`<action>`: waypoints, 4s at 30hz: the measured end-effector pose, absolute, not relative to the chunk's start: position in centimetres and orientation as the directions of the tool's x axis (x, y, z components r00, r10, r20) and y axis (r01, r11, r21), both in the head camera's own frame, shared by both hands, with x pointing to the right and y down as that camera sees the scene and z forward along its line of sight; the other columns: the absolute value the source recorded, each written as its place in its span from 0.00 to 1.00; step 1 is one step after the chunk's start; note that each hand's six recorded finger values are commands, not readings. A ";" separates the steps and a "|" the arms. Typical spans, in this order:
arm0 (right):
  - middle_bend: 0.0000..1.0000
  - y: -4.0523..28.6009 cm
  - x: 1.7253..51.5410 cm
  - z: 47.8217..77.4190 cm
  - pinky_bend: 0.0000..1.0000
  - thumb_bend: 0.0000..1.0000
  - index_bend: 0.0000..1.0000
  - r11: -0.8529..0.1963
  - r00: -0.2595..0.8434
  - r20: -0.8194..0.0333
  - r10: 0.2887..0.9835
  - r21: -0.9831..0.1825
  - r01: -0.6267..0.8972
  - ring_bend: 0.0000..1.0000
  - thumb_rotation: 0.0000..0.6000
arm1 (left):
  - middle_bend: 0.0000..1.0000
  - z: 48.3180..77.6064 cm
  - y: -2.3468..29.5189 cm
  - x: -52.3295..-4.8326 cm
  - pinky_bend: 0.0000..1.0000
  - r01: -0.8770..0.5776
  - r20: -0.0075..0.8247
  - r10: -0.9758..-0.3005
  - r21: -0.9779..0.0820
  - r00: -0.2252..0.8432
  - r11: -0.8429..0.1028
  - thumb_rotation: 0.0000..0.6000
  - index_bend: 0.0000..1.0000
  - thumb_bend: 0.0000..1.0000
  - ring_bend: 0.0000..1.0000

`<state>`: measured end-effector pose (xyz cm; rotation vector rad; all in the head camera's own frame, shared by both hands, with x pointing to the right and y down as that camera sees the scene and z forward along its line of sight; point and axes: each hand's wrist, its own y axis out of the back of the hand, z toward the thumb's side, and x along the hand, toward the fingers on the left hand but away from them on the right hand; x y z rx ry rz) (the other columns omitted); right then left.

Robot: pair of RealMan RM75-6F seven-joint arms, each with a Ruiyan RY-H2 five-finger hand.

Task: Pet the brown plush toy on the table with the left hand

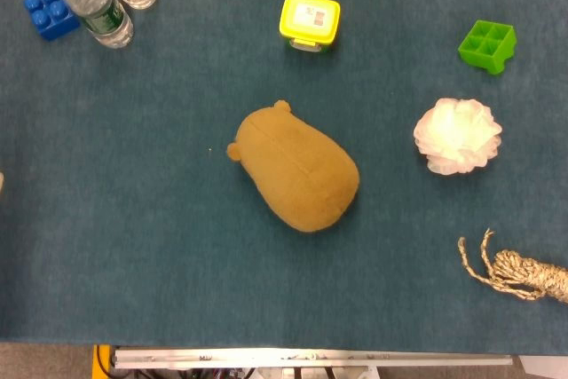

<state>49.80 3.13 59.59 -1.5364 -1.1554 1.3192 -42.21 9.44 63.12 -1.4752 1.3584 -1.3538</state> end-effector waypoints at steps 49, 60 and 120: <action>0.35 2.1 51.5 58.1 0.26 0.07 0.28 -0.203 -0.039 -0.209 0.977 -0.972 0.120 0.24 1.00 | 0.06 67.6 5.3 -16.0 0.00 -0.139 0.192 -0.513 -0.831 0.837 -0.538 0.85 0.12 0.17 0.04; 0.35 2.1 51.8 58.4 0.26 0.07 0.28 -0.214 -0.046 -0.221 0.974 -0.969 0.121 0.24 1.00 | 0.00 69.1 6.9 -11.8 0.00 -0.097 0.120 -0.407 -0.876 0.905 -0.473 0.31 0.11 0.13 0.00; 0.35 2.4 52.2 58.6 0.26 0.07 0.28 -0.226 -0.062 -0.235 0.970 -0.966 0.124 0.24 1.00 | 0.00 75.0 6.2 -7.6 0.00 0.112 0.161 -0.441 -0.984 0.883 -0.135 0.19 0.07 0.11 0.00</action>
